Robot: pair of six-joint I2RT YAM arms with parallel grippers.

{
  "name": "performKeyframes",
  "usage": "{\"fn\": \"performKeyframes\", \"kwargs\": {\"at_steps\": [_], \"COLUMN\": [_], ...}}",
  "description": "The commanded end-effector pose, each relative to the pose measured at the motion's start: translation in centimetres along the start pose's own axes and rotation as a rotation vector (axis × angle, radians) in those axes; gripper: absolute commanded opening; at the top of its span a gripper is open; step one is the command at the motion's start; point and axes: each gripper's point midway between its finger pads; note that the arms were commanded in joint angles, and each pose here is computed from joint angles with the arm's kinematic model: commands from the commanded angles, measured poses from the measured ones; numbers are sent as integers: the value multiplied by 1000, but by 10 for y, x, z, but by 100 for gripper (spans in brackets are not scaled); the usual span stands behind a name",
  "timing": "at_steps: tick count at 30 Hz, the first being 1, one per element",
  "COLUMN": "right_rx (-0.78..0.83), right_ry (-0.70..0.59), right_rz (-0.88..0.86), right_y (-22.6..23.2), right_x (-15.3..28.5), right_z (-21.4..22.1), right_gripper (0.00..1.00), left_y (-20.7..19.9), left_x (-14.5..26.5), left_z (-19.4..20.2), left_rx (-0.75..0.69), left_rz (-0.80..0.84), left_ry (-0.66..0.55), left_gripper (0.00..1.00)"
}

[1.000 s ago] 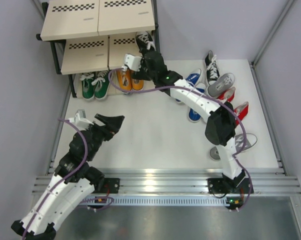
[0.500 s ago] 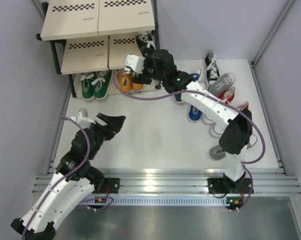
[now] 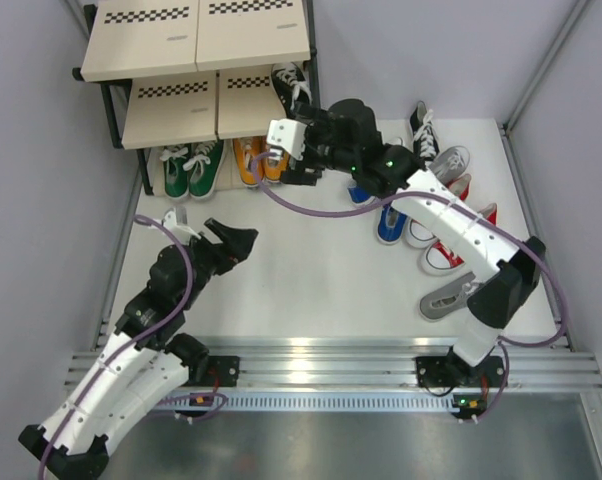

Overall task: Place and organize the shoes onto the shoe shelf
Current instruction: Place the shoe at the shoe shelf.

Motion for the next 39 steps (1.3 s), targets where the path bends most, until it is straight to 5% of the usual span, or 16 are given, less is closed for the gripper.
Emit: {"fn": "performKeyframes", "kwargs": {"at_steps": [1,7,16,33,39], "right_rx": [-52,-154,-409,-994,-1076], "right_ry": [-105,-122,-81,385,511], "right_rz": [-24,-105,-122,55,50], "right_y": [-4,11,20,72,94], "right_x": [44,84,148,239,264], "right_z": [-35,-34,22,214,255], "right_gripper": [99,99,99,99,99], "left_y": [-26,-19,-14,-13,-13], "left_x": [3,-6,-14,-27,-33], "left_z": [-13,-1,11,33,43], "left_rx": [-64,-66,-82,-66,-71], "left_rz": [66,46,31,41,32], "left_ry": [-16,30,77,175,221], "left_gripper": [86,86,86,86,86]}}
Point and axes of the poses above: each gripper's point midway between its finger pads, its own x axis back along the fingers, its own y axis along the line the jaws close on, z = x × y, and after that the axes turned 10 degrees about x, right-handed
